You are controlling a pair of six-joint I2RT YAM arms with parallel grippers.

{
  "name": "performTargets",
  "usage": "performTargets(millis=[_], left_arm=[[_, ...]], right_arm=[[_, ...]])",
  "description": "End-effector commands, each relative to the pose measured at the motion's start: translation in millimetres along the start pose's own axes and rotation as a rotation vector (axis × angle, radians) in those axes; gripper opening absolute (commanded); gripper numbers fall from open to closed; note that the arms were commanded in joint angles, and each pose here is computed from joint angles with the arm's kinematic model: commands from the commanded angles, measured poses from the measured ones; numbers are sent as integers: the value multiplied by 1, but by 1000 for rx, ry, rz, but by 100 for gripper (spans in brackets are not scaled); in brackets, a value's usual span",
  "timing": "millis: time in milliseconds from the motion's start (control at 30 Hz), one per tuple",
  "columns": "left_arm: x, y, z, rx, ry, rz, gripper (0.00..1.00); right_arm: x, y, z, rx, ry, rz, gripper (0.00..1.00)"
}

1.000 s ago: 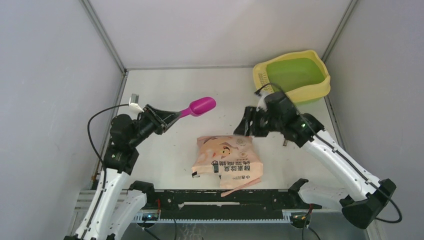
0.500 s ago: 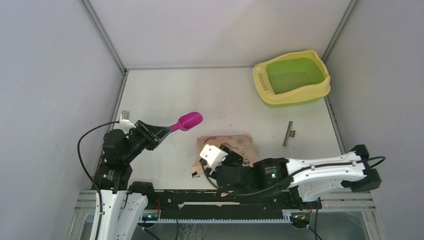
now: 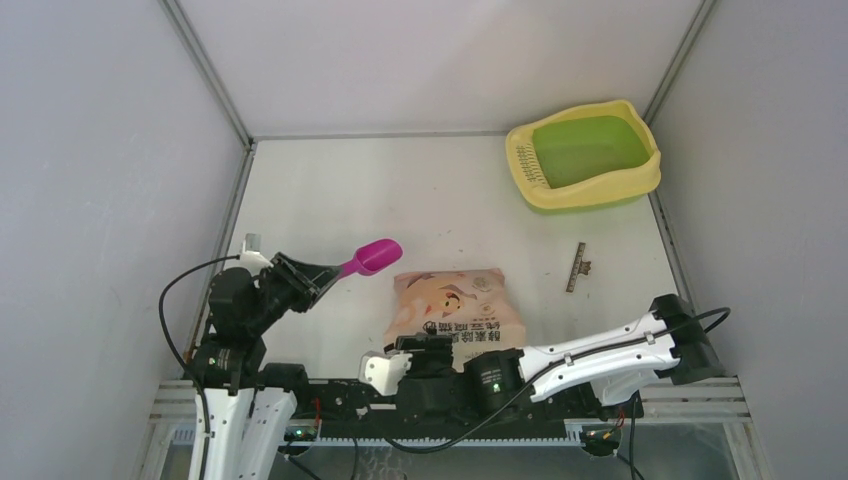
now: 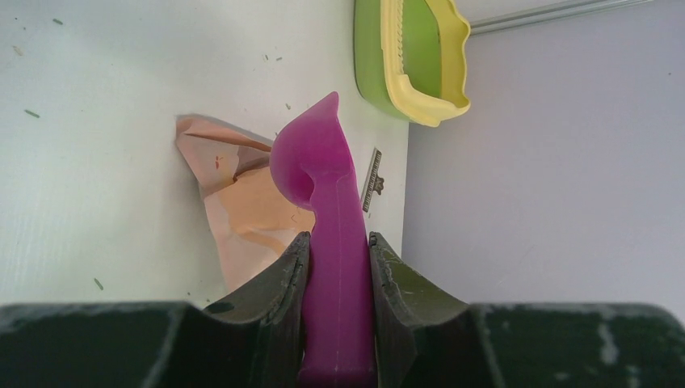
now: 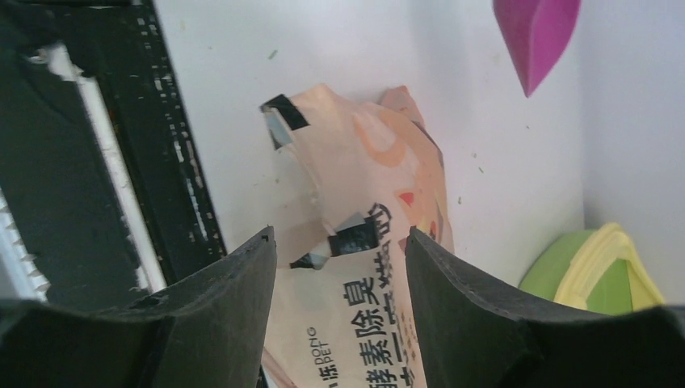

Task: Fill the litter box with clean litter
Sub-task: 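Scoop the cat litter from the cat litter bag.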

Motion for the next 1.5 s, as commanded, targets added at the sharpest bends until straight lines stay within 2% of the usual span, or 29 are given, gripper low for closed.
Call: performTargets(millis=[0, 200, 400, 667, 1133, 1200, 1367, 1467], left_arm=[[-3, 0, 2, -4, -28, -34, 0], [-2, 0, 0, -4, -21, -39, 0], [-3, 0, 1, -3, -22, -48, 0], [-3, -3, 0, 7, -18, -59, 0], [-5, -4, -1, 18, -6, -79, 0], [-5, -2, -1, 23, -11, -78, 0], [-7, 7, -4, 41, -55, -55, 0], [-8, 10, -6, 49, -62, -56, 0]], right_arm=[[18, 5, 13, -51, 1, 72, 67], [27, -9, 3, 17, 29, 61, 68], [5, -28, 3, 36, 10, -50, 68], [-18, -44, -6, 88, -56, -115, 68], [-4, -29, -8, 45, -58, -77, 69], [-14, -29, -10, 66, -152, -134, 71], [-62, 6, -7, 147, -646, -238, 70], [-84, 36, -24, 130, -955, -282, 78]])
Point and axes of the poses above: each gripper's point midway between its finger pads, its own y axis back along the fingers, its own x axis along the line the jaws close on, z = x × y, the point moved 6 cm from there along y, back along the fingers, and after that the axes turned 6 degrees about -y, right-handed, at the moved point
